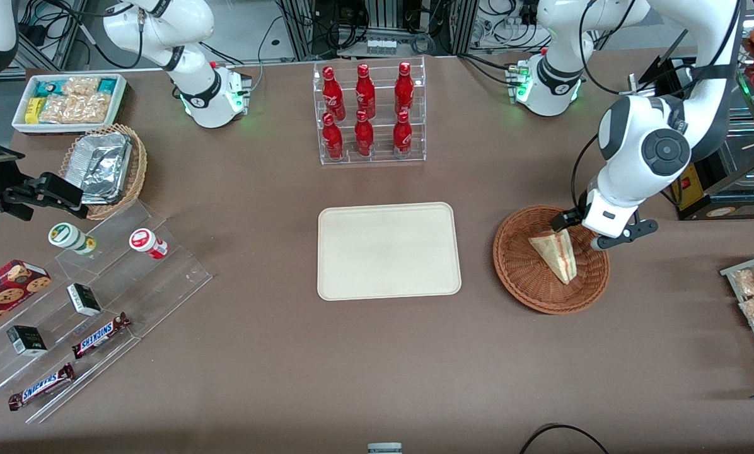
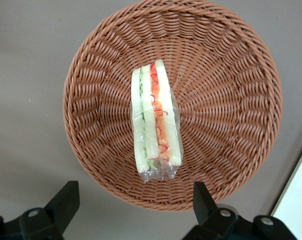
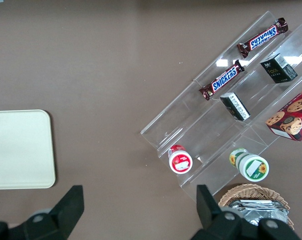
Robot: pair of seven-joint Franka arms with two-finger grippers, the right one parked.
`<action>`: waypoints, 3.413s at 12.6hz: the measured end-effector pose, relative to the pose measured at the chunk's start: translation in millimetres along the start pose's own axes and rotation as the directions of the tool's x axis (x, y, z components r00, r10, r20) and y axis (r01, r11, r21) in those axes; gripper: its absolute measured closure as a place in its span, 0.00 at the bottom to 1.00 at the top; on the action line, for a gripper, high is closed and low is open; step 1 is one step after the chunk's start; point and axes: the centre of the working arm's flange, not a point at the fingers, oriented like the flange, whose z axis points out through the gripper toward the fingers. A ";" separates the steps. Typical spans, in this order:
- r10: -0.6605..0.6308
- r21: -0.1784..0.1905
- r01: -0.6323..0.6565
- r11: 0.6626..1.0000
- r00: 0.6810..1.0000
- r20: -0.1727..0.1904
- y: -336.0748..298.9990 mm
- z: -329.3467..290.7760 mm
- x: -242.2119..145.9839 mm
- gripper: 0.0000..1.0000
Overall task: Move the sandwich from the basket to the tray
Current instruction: 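Lower the left gripper and close it on the sandwich, then lift the sandwich and carry it over the cream tray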
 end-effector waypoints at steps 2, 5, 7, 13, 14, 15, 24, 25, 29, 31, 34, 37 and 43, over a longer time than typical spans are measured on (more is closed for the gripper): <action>-0.084 -0.007 0.084 0.996 0.996 -0.007 1.7 5.7 0.2 0.00; -0.146 -0.010 0.146 0.989 0.989 -0.003 6.8 15.9 -0.4 0.00; -0.188 -0.019 0.188 0.982 0.982 -0.003 12.1 28.1 0.6 0.00; -0.203 -0.043 0.203 0.978 0.979 0.001 20.6 65.4 7.5 0.00; -0.204 -0.042 0.204 0.978 0.979 0.005 21.1 71.2 7.9 0.00; -0.204 -0.039 0.205 0.978 0.979 0.012 21.3 76.6 7.9 0.00; -0.166 -0.005 0.167 0.986 0.985 0.045 20.4 72.9 7.2 0.83; -0.155 0.010 0.155 0.988 0.986 0.059 21.9 62.7 7.6 0.83; -0.040 0.080 0.029 0.996 0.989 0.139 59.6 -2.8 -5.3 0.85; 0.030 0.078 -0.041 0.996 0.989 0.144 92.3 -24.4 -22.5 0.86; 0.157 0.048 -0.165 0.985 0.977 0.142 150.5 -30.6 -61.2 0.86; 0.222 0.024 -0.226 0.974 0.968 0.116 208.2 -27.7 -84.7 0.86; 0.198 0.030 -0.200 0.979 0.979 0.038 319.3 1.3 -132.2 0.86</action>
